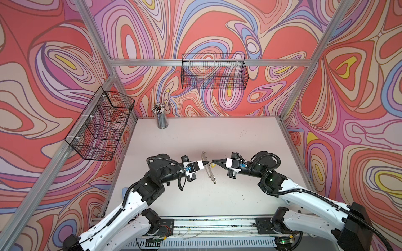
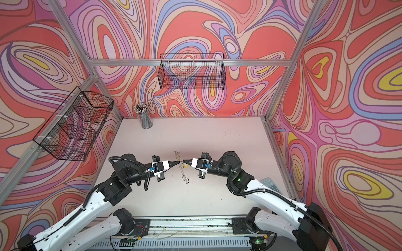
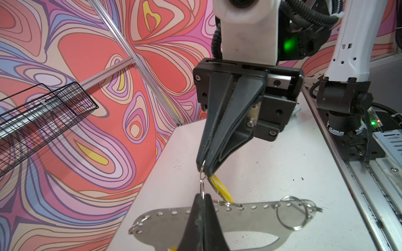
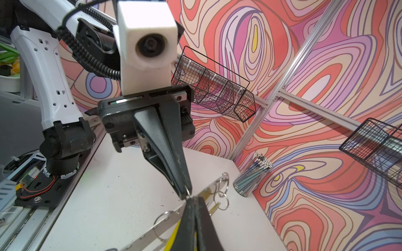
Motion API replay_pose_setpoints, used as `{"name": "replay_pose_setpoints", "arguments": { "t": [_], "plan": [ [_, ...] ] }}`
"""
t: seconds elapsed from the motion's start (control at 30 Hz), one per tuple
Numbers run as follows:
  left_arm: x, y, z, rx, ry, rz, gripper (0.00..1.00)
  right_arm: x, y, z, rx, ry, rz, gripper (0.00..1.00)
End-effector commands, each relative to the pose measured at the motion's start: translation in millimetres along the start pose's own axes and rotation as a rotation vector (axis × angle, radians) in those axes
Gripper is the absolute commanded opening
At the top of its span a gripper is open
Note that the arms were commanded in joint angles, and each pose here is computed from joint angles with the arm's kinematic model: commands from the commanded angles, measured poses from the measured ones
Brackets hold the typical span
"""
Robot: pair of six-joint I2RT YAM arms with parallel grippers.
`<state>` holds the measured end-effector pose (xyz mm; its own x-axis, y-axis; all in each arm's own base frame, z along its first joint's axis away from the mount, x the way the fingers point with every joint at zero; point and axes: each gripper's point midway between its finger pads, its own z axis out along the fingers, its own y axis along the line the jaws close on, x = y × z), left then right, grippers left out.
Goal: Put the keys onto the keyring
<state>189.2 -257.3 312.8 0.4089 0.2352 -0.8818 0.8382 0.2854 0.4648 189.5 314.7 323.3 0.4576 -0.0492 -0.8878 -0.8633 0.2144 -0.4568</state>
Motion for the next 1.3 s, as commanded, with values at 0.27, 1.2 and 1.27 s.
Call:
{"name": "replay_pose_setpoints", "arguments": {
  "t": [0.27, 1.2, 1.27],
  "plan": [
    [-15, -2, -1, 0.032, -0.046, 0.005, 0.00, -7, -1, 4, -0.017, -0.009, -0.030, 0.00],
    [-17, -2, 0, 0.048, -0.033, -0.041, 0.00, 0, 14, -5, -0.047, -0.008, -0.150, 0.00],
    [-17, -1, 1, 0.047, -0.035, -0.042, 0.00, 1, 14, -5, -0.050, -0.003, -0.149, 0.00]
  ]
}}
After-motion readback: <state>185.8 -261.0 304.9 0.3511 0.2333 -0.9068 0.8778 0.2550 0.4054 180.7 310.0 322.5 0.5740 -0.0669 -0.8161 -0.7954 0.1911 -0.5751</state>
